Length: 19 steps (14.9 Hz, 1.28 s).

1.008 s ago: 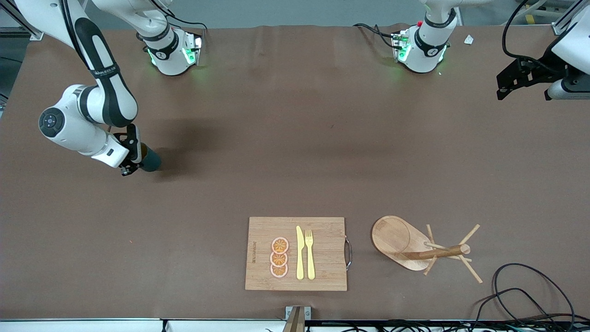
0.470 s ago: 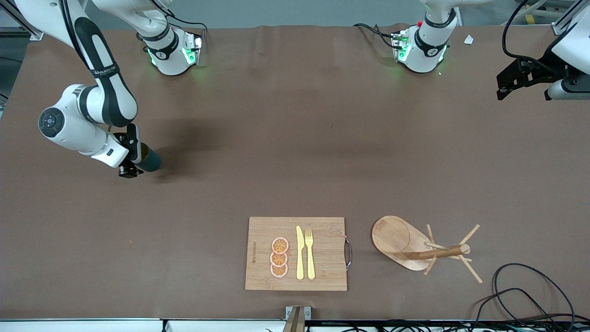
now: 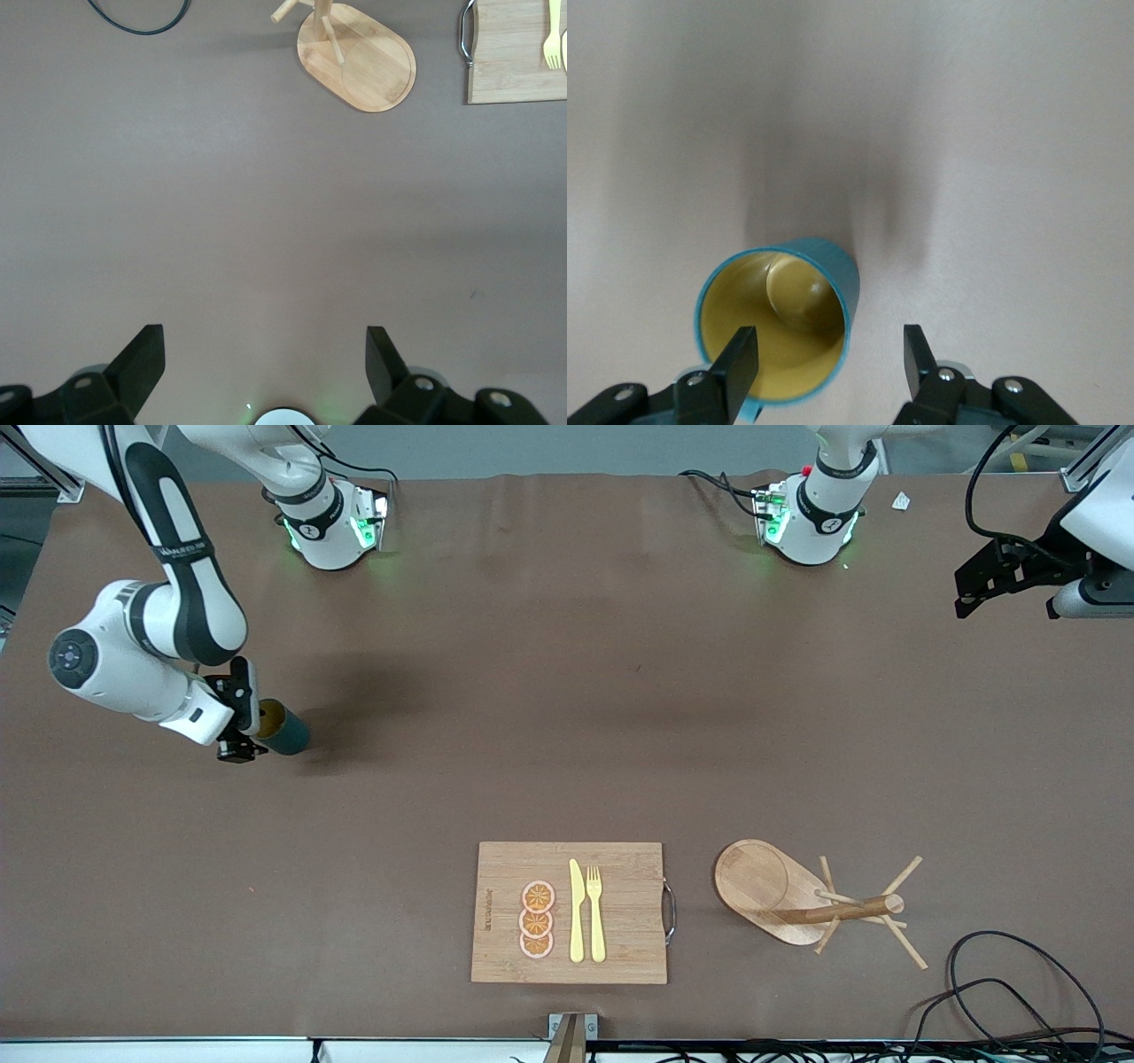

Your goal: Transfer cup from left to right arm and place

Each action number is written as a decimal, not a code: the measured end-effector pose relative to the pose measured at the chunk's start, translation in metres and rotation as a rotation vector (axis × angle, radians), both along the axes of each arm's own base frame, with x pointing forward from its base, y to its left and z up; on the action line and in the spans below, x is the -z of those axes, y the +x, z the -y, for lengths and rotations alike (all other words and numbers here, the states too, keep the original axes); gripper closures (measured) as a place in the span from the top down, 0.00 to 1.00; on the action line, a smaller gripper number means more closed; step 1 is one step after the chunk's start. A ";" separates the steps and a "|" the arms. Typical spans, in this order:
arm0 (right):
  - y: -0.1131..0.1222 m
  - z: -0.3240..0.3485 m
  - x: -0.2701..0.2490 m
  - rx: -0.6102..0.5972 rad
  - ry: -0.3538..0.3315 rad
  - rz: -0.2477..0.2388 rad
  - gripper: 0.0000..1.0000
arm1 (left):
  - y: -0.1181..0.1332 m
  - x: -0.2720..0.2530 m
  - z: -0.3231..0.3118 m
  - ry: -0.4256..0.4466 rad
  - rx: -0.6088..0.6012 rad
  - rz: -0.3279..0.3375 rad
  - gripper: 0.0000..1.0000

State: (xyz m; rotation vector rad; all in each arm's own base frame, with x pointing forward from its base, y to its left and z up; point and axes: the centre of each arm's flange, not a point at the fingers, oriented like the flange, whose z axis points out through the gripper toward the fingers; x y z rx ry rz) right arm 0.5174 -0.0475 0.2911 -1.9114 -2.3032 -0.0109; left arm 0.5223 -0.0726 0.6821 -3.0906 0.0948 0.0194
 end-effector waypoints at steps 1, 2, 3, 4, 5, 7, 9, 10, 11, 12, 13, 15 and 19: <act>0.005 0.001 -0.015 0.008 0.005 -0.002 0.75 | 0.000 0.000 0.000 0.000 0.000 -0.001 1.00; 0.011 0.001 -0.033 0.013 0.011 -0.002 0.75 | 0.001 0.001 -0.001 0.000 -0.002 -0.001 1.00; 0.019 0.002 -0.054 0.018 0.014 -0.005 0.75 | 0.001 0.001 -0.002 0.000 -0.004 -0.002 1.00; 0.027 0.005 -0.078 0.030 0.003 -0.008 0.75 | 0.001 0.001 -0.003 0.000 -0.006 -0.002 1.00; 0.035 0.011 -0.104 0.051 -0.017 -0.011 0.75 | 0.001 0.001 -0.004 0.000 -0.008 -0.002 1.00; 0.048 0.021 -0.153 0.114 -0.059 -0.001 0.75 | 0.002 0.002 -0.007 0.000 -0.013 -0.004 1.00; 0.057 0.023 -0.188 0.195 -0.091 0.024 0.77 | 0.003 0.003 -0.008 0.000 -0.016 -0.005 1.00; 0.061 0.022 -0.202 0.241 -0.102 0.041 0.80 | 0.003 0.003 -0.008 0.000 -0.016 -0.005 1.00; 0.064 0.021 -0.216 0.289 -0.110 0.058 0.80 | 0.003 0.003 -0.008 0.000 -0.016 -0.006 1.00; 0.066 0.020 -0.228 0.342 -0.114 0.069 0.85 | 0.003 0.003 -0.008 -0.001 -0.016 -0.006 1.00; 0.068 0.019 -0.237 0.409 -0.117 0.080 0.86 | 0.003 0.003 -0.008 -0.001 -0.016 -0.006 1.00; 0.072 0.013 -0.254 0.568 -0.120 0.097 0.97 | 0.003 0.003 -0.007 -0.002 -0.014 -0.006 1.00; 0.065 -0.003 -0.262 0.935 -0.150 -0.005 1.00 | 0.002 0.003 -0.004 -0.001 -0.007 -0.009 1.00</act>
